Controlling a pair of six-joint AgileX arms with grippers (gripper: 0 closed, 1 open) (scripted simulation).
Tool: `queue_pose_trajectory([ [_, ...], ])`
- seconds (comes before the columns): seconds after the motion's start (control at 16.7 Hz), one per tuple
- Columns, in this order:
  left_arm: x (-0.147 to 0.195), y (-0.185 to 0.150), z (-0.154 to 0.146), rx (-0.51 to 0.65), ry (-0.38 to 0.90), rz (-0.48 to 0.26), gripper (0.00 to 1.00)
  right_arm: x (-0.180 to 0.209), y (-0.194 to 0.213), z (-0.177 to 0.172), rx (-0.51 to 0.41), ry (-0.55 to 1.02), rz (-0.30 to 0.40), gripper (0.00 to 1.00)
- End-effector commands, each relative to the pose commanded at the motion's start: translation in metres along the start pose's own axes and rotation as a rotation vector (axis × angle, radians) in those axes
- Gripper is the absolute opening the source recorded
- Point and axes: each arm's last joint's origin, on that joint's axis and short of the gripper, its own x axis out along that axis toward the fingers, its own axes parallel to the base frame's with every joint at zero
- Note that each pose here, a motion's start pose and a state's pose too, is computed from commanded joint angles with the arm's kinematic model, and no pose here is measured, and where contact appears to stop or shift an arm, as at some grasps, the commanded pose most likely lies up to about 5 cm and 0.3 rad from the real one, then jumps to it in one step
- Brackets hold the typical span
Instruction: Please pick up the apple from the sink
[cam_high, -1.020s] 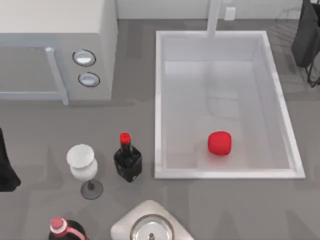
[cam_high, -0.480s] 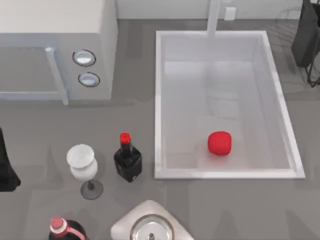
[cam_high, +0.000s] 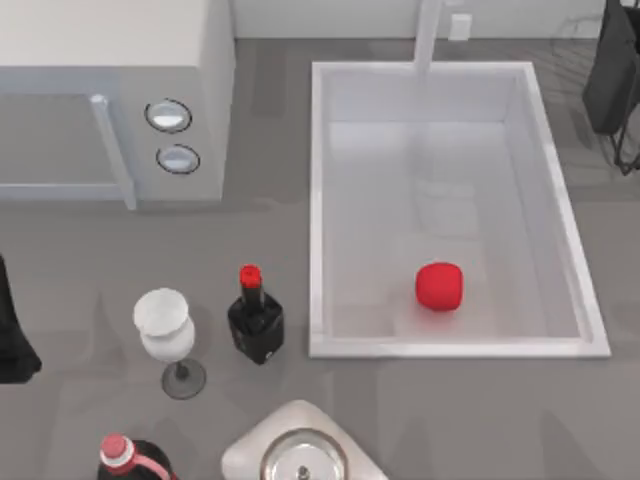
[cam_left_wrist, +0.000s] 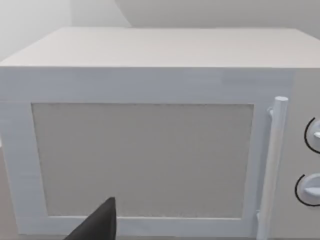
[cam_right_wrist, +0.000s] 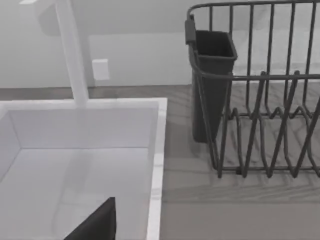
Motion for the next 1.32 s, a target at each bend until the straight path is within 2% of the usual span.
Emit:
queue_pose_trajectory([
  [0.36, 0.0, 0.0, 0.0, 0.0, 0.0, 0.0, 1.0, 0.042, 0.021, 0.069, 0.064, 0.338, 0.058, 1.0],
  [0.54, 0.0, 0.0, 0.0, 0.0, 0.0, 0.0, 1.0, 0.085, 0.04, 0.096, 0.086, 0.542, 0.072, 1.0],
  [0.72, 0.0, 0.0, 0.0, 0.0, 0.0, 0.0, 1.0, 0.139, 0.067, 0.107, 0.094, 0.751, 0.069, 1.0],
  [0.96, 0.0, 0.0, 0.0, 0.0, 0.0, 0.0, 1.0, 0.211, 0.11, 0.091, 0.081, 1.014, 0.038, 1.0],
  [1.32, 0.0, 0.0, 0.0, 0.0, 0.0, 0.0, 1.0, 0.283, 0.165, 0.03, 0.032, 1.306, -0.04, 1.0],
])
